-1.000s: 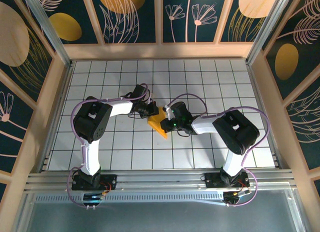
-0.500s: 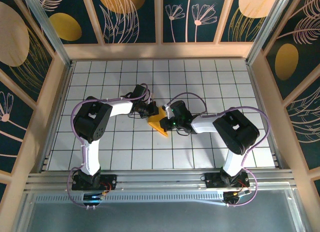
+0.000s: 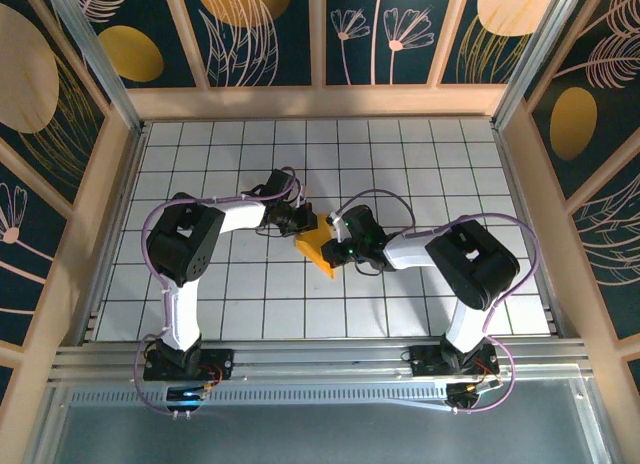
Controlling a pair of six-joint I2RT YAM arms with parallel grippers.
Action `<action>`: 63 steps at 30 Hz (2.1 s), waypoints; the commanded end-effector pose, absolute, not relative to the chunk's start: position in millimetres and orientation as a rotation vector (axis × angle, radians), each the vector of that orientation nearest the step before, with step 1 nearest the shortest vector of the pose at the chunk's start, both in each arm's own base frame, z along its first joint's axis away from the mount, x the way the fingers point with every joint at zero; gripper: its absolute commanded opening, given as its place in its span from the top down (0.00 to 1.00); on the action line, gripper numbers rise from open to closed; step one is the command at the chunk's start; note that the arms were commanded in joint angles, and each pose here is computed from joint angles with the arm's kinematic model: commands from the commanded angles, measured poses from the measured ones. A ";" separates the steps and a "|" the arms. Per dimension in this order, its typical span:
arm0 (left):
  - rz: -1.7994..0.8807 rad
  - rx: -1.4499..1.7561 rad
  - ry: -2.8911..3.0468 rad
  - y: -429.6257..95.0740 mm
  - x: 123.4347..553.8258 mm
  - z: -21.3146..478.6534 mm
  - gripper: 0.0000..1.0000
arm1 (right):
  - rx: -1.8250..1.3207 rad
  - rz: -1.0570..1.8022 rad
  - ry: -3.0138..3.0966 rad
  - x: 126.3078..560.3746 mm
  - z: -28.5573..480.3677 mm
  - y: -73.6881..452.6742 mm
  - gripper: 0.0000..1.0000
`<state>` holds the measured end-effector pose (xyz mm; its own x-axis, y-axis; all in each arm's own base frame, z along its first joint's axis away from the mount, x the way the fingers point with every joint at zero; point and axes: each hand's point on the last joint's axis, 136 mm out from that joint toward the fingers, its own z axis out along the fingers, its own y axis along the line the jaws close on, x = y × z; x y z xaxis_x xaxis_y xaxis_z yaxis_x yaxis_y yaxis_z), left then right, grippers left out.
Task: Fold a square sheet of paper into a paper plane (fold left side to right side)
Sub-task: Third fold the triangle at the center of the table.
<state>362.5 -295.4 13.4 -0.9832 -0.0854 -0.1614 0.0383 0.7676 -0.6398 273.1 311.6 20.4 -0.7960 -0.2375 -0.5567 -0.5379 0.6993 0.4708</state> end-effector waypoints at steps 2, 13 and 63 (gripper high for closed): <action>-0.908 -0.042 2.874 -286.1 349.1 -14.6 0.99 | -0.582 0.860 2.426 279.9 29.5 313.7 1.00; -0.910 -0.039 2.875 -286.8 349.8 -15.3 0.99 | -0.579 0.839 2.414 287.8 34.8 312.7 1.00; -0.923 -0.086 2.642 -262.3 402.0 71.2 0.87 | -0.587 0.792 2.559 261.5 -9.4 294.5 1.00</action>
<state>388.7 -276.1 32.9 -0.9663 -0.1375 -0.2175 0.0250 0.7911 -0.6111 280.3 312.8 19.1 -0.7866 -0.2302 -0.5729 -0.5389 0.7088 0.4552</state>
